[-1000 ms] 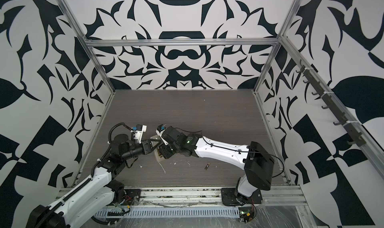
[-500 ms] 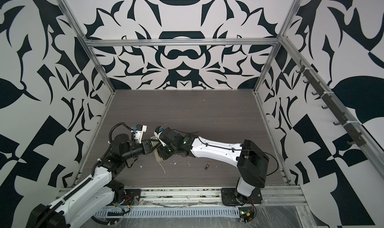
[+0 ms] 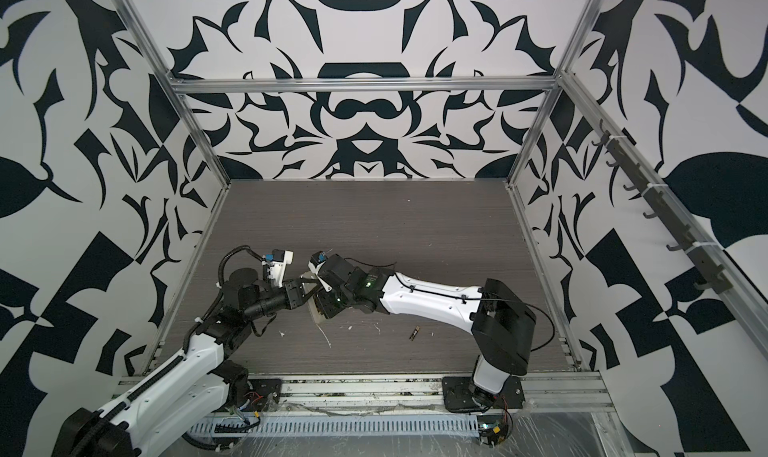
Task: Load the batteries into the remote control
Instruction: 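Open the right gripper and lift it off the seated battery, then swing the right gripper back over the loose AA battery on the table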
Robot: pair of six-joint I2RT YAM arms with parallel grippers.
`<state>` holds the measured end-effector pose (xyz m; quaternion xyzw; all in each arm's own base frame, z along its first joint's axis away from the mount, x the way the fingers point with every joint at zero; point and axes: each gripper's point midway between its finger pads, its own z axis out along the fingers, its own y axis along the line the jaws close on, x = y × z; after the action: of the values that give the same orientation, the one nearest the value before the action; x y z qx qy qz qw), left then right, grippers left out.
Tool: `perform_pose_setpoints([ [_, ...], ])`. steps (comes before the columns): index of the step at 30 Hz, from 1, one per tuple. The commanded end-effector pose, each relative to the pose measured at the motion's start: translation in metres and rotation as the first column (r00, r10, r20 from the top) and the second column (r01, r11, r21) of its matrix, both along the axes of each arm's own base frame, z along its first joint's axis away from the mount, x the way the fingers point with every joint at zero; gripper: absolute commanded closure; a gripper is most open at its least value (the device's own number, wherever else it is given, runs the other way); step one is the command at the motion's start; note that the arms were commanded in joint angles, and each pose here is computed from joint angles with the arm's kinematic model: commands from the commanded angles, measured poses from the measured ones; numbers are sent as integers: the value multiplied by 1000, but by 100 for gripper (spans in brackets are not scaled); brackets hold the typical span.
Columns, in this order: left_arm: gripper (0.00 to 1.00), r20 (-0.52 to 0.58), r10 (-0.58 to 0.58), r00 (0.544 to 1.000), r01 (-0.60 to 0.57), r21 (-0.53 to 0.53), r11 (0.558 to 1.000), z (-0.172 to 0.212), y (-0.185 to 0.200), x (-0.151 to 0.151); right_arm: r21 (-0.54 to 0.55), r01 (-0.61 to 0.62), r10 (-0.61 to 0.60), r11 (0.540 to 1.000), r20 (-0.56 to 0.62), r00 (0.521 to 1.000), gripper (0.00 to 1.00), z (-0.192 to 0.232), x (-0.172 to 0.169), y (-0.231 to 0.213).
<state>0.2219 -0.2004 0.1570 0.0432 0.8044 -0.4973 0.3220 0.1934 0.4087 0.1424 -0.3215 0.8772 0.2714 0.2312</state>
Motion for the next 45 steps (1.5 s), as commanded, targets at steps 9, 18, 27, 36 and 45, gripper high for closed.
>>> perform_pose_setpoints([
  [9, 100, 22, 17, 1000, -17, 23, 1000, 6, 2, 5, 19, 70, -72, 997, 117, 990, 40, 73, -14, -61],
  [18, 100, 27, -31, 999, 32, -10, 999, 10, -6, 4, -204, 531, -547, 822, -29, 837, 40, 12, -28, -217],
  [27, 100, 48, -51, 998, 53, -38, 998, 15, -9, 0, -354, 617, -699, 703, -187, 690, 39, -72, -52, -261],
  [36, 100, 37, -65, 997, 67, -57, 996, 12, -12, 1, -393, 550, -657, 737, -223, 721, 42, -106, -35, -233],
  [45, 100, 24, -58, 998, 59, -48, 997, 7, -11, 3, -430, 520, -650, 738, -248, 718, 54, -129, -39, -231],
])
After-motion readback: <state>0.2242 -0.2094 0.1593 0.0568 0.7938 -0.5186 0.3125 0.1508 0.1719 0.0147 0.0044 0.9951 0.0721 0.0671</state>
